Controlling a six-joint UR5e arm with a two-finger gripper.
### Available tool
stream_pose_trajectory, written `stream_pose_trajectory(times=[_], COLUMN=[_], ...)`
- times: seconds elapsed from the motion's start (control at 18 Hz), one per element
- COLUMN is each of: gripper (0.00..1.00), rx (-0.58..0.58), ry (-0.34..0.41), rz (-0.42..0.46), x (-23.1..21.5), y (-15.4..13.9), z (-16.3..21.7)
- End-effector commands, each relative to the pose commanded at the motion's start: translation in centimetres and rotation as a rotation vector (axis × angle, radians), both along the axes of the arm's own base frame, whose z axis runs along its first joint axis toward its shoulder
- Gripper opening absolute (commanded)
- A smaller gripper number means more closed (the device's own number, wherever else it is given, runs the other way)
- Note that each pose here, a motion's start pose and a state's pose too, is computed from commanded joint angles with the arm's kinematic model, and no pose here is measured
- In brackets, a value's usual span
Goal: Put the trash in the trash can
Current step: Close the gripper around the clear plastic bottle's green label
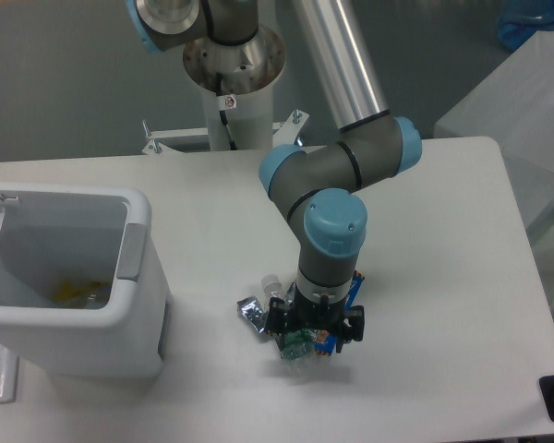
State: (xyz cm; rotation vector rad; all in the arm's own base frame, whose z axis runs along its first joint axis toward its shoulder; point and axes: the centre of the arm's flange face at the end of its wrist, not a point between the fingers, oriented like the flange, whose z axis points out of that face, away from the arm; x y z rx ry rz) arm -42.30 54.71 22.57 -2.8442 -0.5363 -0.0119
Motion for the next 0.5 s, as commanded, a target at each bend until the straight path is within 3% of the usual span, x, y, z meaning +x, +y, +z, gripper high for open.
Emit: stream_pose_trajectory(times=[0.5], gripper=[1.0], rx=[-0.012], ry=[-0.021], rz=[0.013], x=[1.3], y=[0.8], z=[-1.1])
